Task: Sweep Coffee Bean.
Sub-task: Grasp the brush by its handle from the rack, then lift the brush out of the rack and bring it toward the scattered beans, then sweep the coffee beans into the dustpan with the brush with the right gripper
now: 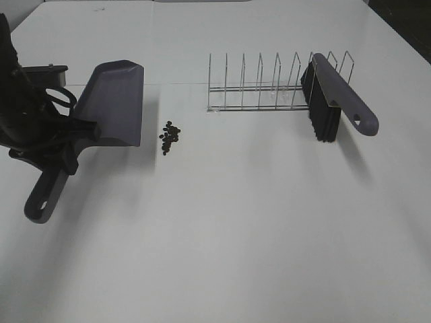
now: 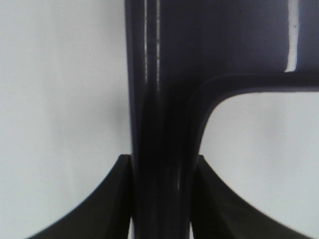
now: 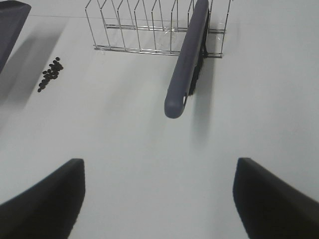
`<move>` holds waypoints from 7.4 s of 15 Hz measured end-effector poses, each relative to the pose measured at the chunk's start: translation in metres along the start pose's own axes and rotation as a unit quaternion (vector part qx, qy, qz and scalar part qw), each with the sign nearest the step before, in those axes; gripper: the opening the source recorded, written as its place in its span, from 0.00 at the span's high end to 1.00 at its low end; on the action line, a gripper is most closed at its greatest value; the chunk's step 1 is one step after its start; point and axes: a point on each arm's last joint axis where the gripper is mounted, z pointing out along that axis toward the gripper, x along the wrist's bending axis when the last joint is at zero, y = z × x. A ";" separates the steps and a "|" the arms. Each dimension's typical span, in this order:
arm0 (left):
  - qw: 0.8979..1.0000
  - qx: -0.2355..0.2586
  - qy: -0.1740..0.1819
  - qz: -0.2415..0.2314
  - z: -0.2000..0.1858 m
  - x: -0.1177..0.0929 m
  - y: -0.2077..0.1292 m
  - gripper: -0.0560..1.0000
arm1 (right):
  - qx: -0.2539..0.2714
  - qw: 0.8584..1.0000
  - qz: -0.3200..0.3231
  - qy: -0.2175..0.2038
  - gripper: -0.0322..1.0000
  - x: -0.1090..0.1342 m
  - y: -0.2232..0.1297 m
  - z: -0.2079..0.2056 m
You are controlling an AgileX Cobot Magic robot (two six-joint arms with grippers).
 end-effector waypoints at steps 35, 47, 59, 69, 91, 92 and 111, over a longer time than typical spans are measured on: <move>1.000 0.004 0.001 0.011 0.000 0.000 -0.001 0.69 | 0.224 0.974 -0.013 -0.032 0.51 -0.039 0.104 0.394; 1.000 0.011 0.002 0.012 0.000 0.000 -0.002 0.69 | 0.232 0.972 0.011 -0.044 0.62 -0.040 0.141 0.371; 0.999 0.037 0.020 0.008 0.000 0.004 -0.007 0.69 | 0.249 0.968 0.035 0.016 0.62 -0.010 0.167 0.249; 0.993 0.111 0.039 0.019 0.065 -0.015 -0.018 0.70 | 0.290 0.952 -0.089 -0.038 0.62 0.080 0.082 0.307; 0.993 0.112 0.040 0.020 0.065 -0.017 -0.019 0.70 | 0.256 0.933 -0.250 0.040 0.62 0.288 0.062 0.330; 0.993 0.112 0.040 0.020 0.065 -0.017 -0.019 0.70 | 0.247 0.934 -0.254 0.034 0.62 0.287 0.066 0.327; 0.993 0.112 0.040 0.016 0.065 -0.017 -0.019 0.70 | 0.357 0.918 -0.171 0.004 0.62 0.183 0.054 0.347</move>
